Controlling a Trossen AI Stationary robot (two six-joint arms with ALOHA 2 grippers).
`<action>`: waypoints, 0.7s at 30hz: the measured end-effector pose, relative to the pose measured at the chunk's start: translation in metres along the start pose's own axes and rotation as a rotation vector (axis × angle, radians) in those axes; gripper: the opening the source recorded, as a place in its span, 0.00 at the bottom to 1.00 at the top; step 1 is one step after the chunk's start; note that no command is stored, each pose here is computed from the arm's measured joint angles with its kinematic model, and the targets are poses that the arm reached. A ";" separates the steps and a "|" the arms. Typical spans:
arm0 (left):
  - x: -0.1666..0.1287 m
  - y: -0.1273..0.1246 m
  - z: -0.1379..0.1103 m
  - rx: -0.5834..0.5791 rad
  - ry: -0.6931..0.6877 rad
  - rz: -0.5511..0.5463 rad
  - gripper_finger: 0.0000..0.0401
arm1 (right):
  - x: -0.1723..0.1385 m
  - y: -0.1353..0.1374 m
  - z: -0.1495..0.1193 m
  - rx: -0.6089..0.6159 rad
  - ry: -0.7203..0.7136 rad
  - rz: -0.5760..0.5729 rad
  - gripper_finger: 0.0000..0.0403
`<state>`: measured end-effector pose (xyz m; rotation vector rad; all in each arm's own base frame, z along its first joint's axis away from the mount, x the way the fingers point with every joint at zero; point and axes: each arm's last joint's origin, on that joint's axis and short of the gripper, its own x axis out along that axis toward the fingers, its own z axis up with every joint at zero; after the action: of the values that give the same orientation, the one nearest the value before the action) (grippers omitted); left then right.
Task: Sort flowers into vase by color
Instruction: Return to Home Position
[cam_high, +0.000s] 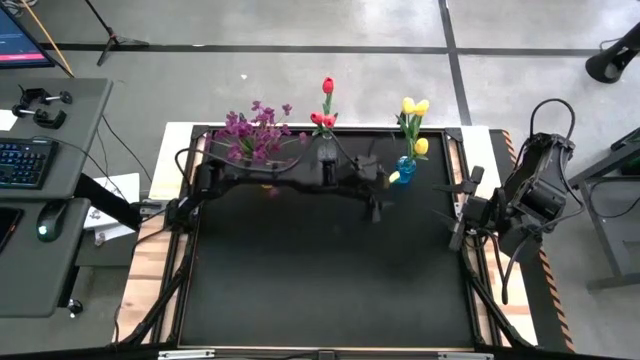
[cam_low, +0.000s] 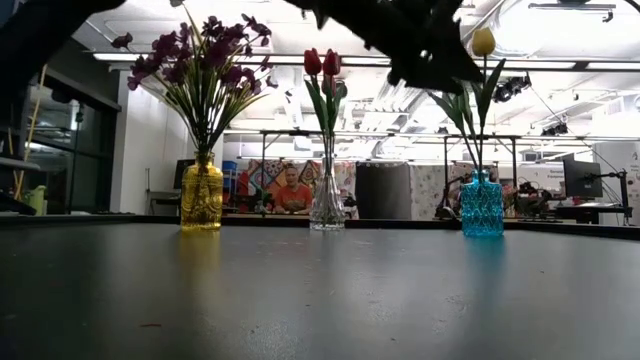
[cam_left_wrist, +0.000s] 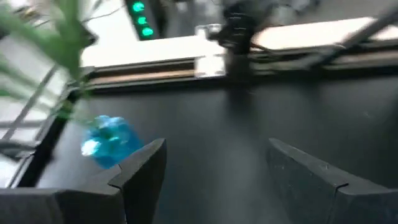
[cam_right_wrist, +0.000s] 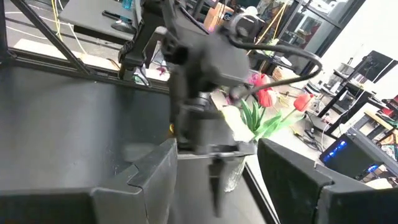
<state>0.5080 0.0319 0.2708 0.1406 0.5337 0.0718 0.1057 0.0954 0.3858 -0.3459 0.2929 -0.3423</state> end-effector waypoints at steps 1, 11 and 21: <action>-0.002 -0.006 0.001 0.021 0.002 -0.024 0.65 | 0.000 0.000 0.000 0.000 0.000 0.000 0.53; -0.067 -0.055 -0.046 0.042 -0.053 -0.085 0.65 | 0.000 0.001 0.000 0.003 0.009 0.027 0.53; -0.186 -0.074 -0.155 -0.080 -0.360 -0.020 0.65 | 0.000 0.001 0.000 0.042 0.012 0.034 0.53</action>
<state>0.2719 -0.0427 0.2211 0.0675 0.1730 0.0464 0.1059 0.0961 0.3851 -0.2974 0.3025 -0.3171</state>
